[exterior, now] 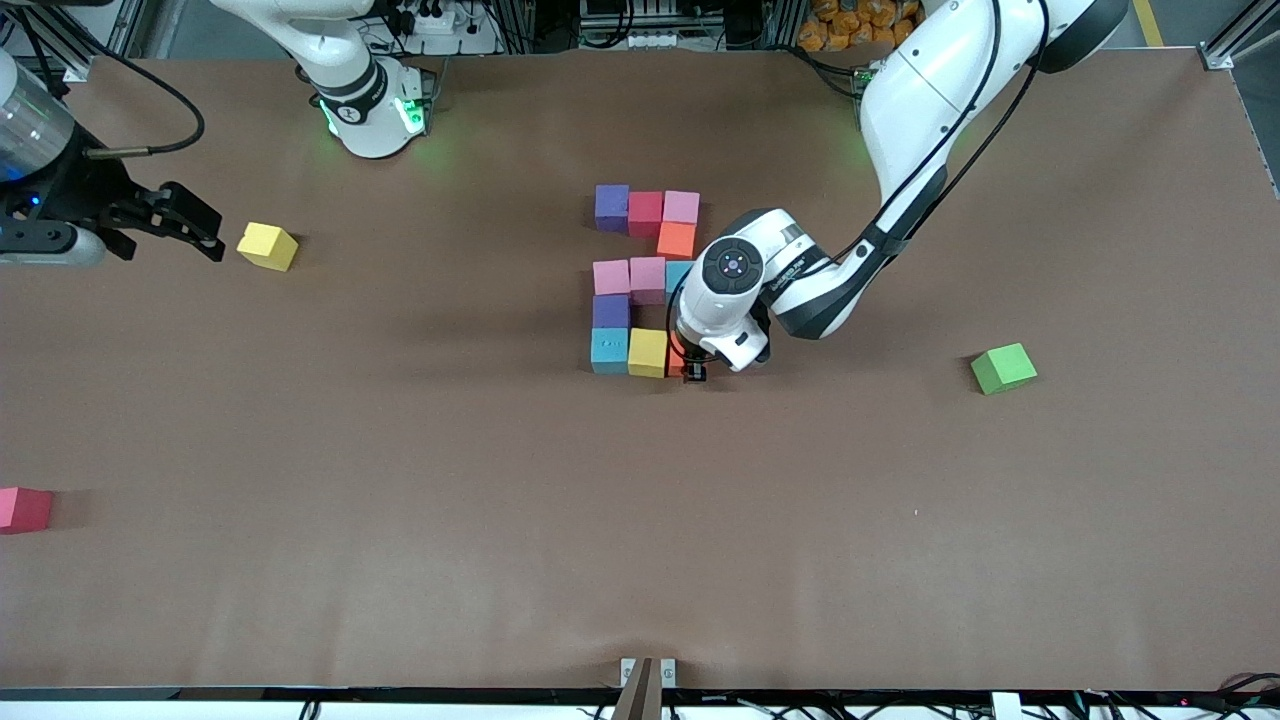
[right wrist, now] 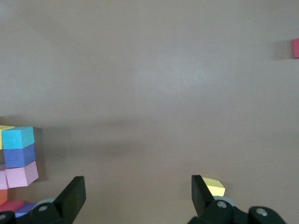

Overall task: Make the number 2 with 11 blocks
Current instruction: 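Lower the orange cube next to the yellow cube with the left gripper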

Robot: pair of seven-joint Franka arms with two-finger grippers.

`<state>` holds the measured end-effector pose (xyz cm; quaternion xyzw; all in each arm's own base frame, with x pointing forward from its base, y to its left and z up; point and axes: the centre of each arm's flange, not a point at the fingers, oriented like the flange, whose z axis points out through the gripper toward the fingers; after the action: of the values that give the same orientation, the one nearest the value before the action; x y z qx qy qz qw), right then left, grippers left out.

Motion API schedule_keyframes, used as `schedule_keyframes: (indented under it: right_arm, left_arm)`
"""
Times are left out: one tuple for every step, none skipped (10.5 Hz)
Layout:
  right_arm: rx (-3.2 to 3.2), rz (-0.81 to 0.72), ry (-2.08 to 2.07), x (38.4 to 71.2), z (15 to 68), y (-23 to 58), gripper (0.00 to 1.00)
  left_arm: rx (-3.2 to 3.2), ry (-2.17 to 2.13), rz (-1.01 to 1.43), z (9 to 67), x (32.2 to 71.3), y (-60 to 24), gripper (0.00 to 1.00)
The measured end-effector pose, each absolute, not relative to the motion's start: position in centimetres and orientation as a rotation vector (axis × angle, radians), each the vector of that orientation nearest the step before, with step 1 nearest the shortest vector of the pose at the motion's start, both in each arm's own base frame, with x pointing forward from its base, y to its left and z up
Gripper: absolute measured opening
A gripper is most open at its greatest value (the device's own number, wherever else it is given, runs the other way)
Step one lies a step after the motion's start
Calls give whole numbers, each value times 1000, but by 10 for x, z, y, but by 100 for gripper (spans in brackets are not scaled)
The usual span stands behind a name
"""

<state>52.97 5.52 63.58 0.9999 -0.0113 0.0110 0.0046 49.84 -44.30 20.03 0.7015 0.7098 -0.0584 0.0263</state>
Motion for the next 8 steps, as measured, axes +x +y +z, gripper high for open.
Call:
schedule_keyframes:
  right_arm:
    - [3132,32,-21,529,636,60,100]
    - [3133,27,-12,530,634,63,100]
    - [3133,21,-14,532,632,62,100]
    - [3134,26,-20,533,633,60,100]
    - [3135,46,-25,534,639,58,100]
    - [3136,68,-27,534,646,58,100]
    - [3136,79,-27,534,650,58,100]
    - [3136,83,-27,534,651,57,100]
  left_arm:
    - [2164,2189,-179,203,500,-446,62]
    - [2163,2185,-180,205,502,-449,62]
    - [2162,2181,-182,205,503,-452,62]
    - [2166,2180,-185,204,502,-455,62]
    - [2172,2182,-188,201,501,-457,62]
    - [2177,2186,-191,197,501,-458,62]
    - [2179,2186,-191,195,501,-459,62]
    - [2183,2187,-186,195,501,-460,66]
